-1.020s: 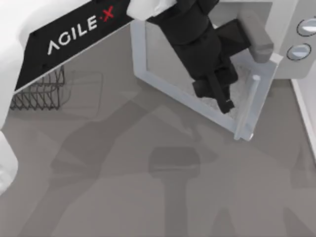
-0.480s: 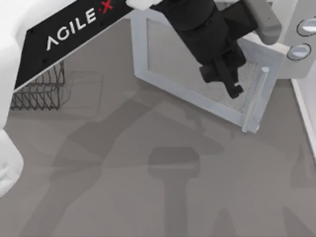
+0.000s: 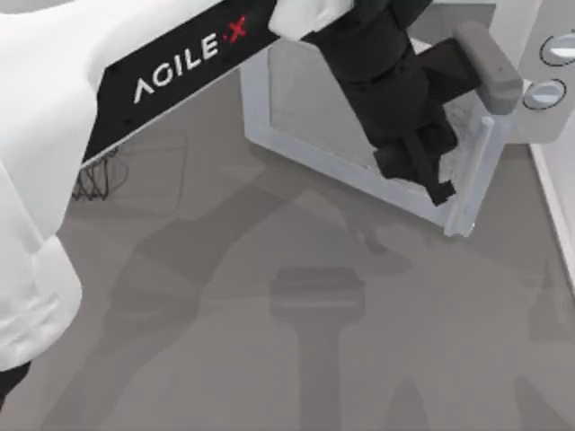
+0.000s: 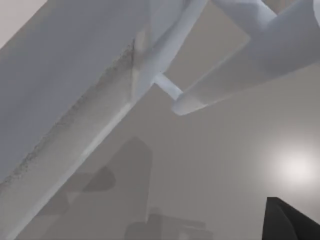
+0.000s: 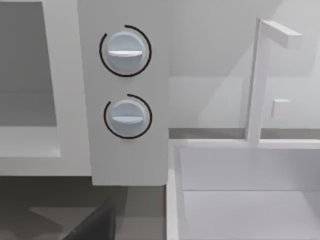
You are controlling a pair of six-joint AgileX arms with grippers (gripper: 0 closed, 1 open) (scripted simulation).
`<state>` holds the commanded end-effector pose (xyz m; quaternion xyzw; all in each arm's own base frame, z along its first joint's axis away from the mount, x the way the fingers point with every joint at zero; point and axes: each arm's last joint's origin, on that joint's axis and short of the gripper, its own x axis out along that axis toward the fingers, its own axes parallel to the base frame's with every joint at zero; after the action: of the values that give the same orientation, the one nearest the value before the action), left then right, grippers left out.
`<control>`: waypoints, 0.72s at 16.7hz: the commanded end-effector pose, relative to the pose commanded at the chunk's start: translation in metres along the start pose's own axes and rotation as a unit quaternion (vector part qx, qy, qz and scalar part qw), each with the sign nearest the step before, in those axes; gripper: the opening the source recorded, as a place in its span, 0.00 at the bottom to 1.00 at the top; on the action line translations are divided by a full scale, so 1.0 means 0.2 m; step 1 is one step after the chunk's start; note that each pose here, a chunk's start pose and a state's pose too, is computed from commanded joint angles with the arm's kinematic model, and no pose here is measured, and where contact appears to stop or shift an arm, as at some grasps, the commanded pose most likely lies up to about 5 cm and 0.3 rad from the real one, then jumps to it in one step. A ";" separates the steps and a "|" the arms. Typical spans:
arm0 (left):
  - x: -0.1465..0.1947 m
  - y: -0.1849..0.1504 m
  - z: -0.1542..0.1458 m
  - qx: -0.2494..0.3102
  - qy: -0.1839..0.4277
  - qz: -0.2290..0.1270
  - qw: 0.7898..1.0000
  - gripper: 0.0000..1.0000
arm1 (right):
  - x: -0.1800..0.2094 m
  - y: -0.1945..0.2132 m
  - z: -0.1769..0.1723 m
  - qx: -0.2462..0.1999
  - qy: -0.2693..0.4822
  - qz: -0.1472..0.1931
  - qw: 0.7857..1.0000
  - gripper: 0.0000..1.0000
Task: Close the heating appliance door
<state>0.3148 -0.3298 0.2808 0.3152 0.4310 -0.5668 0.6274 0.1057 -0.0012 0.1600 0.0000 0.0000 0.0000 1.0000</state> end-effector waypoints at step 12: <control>-0.06 -0.02 0.08 0.017 -0.026 0.019 0.999 0.00 | 0.00 0.00 0.00 0.000 0.000 0.000 1.000 1.00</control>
<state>0.3134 -0.3392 0.2984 0.3189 0.3988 -0.5702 0.6435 0.1057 -0.0012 0.1600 0.0000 0.0000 0.0000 1.0000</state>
